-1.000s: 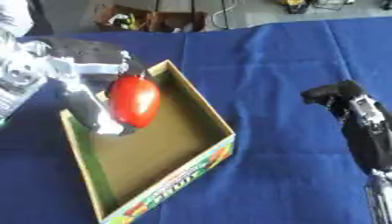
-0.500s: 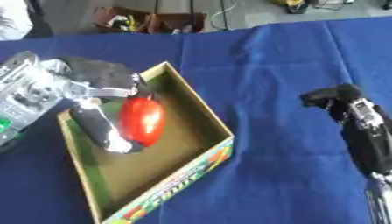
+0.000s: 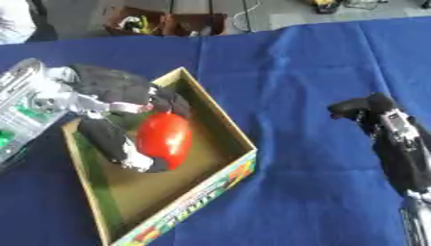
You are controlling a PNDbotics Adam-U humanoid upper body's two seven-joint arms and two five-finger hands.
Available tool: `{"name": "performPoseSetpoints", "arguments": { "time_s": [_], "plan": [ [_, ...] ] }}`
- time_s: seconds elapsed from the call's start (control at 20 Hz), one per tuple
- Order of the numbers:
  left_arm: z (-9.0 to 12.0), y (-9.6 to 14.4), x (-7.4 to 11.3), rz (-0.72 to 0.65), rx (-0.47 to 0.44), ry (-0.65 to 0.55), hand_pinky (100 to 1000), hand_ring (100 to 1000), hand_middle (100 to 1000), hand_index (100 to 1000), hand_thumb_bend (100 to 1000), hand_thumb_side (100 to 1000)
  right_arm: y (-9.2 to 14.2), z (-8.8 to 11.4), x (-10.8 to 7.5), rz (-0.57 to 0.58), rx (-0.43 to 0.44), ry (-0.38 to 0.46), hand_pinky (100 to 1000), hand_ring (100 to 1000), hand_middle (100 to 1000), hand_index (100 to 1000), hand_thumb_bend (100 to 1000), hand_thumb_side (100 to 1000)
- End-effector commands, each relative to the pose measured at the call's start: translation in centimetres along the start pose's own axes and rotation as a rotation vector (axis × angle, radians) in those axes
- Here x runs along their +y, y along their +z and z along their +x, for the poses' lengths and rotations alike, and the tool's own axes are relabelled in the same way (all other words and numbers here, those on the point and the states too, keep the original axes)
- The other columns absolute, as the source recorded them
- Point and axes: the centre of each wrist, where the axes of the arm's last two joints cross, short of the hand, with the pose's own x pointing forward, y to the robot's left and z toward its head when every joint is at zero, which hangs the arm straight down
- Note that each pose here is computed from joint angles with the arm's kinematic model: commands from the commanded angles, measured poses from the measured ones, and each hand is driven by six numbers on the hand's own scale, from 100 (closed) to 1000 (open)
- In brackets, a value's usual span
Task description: Pick up objects on the table and place them in the box.
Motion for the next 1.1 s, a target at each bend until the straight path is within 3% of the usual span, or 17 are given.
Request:
{"name": "performPoseSetpoints", "arguments": {
  "time_s": [0.05,0.25,0.4,0.45,0.55,0.7,0.9,1.1],
  "plan": [
    [-0.6,0.9,0.6,0.026,0.017,-0.014,969,997,997,1000,668,984,-0.2,0.5,-0.2,-0.001,-0.017,0.011,872,775,562,679,100,1000],
    [-1.1,0.8,0.4,0.027,0.013,0.012,969,994,1000,1000,697,976,-0.2,0.5,-0.2,-0.001,-0.016,0.01,873,775,562,680,100,1000],
    [-1.2,1.5,0.9,0.075,0.002,0.051,939,966,981,1000,603,980,-0.2,0.4,-0.2,-0.004,-0.013,0.01,873,776,562,680,100,1000],
    [-1.0,2.0,1.3,0.11,-0.004,0.064,923,948,962,1000,507,979,-0.1,0.4,-0.2,-0.006,-0.012,0.01,873,776,562,680,100,1000],
    [-0.7,3.1,2.1,0.19,-0.013,0.09,907,927,938,1000,428,985,-0.1,0.4,-0.2,-0.009,-0.01,0.011,873,776,562,680,100,1000],
    [-0.4,5.0,3.1,0.31,-0.016,0.129,861,862,870,1000,221,1000,0.0,0.4,-0.3,-0.015,-0.008,0.011,874,776,563,680,100,1000],
    [0.2,7.2,3.9,0.481,-0.042,0.202,823,802,819,1000,121,1000,0.0,0.3,-0.3,-0.021,-0.006,0.009,874,776,563,680,100,1000],
    [0.9,9.4,4.3,0.651,-0.068,0.277,781,751,769,984,108,1000,0.1,0.3,-0.3,-0.026,-0.007,0.008,874,776,563,680,100,1000]
  ]
}}
